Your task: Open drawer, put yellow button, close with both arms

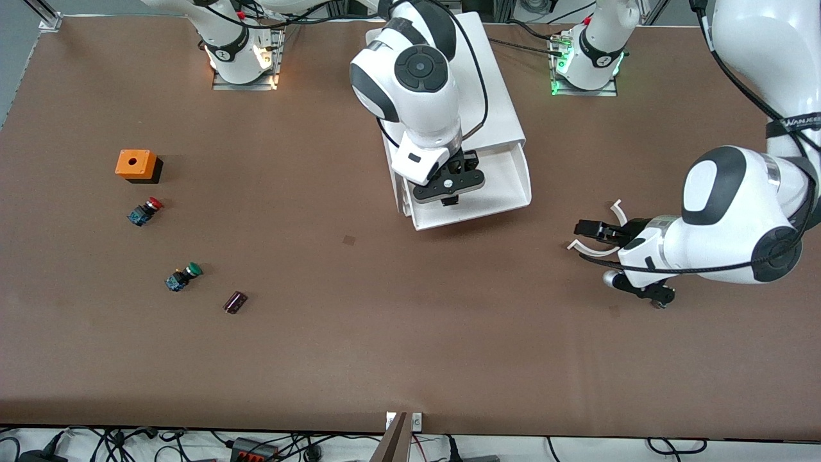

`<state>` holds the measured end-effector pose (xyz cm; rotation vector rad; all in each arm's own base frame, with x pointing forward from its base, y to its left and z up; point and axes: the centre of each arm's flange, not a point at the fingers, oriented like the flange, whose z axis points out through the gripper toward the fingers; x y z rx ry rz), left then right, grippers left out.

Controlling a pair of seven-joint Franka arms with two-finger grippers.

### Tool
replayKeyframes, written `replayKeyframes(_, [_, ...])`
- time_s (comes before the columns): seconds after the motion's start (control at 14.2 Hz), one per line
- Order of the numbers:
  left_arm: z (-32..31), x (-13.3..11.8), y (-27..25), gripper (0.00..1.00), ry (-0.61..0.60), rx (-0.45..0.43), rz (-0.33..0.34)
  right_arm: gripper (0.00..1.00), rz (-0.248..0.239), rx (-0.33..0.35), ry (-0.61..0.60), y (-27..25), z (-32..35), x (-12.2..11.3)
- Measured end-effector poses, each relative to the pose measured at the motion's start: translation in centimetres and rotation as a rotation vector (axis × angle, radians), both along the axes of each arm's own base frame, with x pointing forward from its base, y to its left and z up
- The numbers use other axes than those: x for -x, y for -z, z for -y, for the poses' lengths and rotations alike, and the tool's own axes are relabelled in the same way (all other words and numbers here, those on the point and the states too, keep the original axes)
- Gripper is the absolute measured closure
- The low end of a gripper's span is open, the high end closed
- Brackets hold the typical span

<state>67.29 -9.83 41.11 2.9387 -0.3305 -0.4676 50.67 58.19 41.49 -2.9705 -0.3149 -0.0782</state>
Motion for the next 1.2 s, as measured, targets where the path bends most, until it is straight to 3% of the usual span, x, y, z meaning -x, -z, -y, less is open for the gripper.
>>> replayKeyframes(0.21, [-1.2, -0.9, -1.7, 0.00, 0.031, -0.126, 0.080, 0.59, 0.001, -0.010, 0.015, 1.0, -0.8, 0.3])
replayKeyframes(0.7, [0.0, -1.2, -0.7, 0.00, 0.000, -0.157, 0.084, 0.59, 0.000, -0.023, 0.039, 1.9, -2.6, 1.8])
replayKeyframes(0.85, [0.0, -1.2, -0.7, 0.00, -0.006, -0.159, 0.083, 0.44, 0.003, -0.018, 0.046, 1.9, -2.3, 1.4])
replayKeyframes(1.13, [-0.1, -1.1, -0.6, 0.00, -0.026, -0.166, 0.079, 0.04, 0.006, 0.014, 0.069, -0.3, -0.9, 0.2])
replayKeyframes(1.2, [0.0, -1.1, -0.5, 0.00, -0.041, -0.170, 0.078, 0.00, 0.009, 0.017, 0.078, -2.2, -0.2, -0.3])
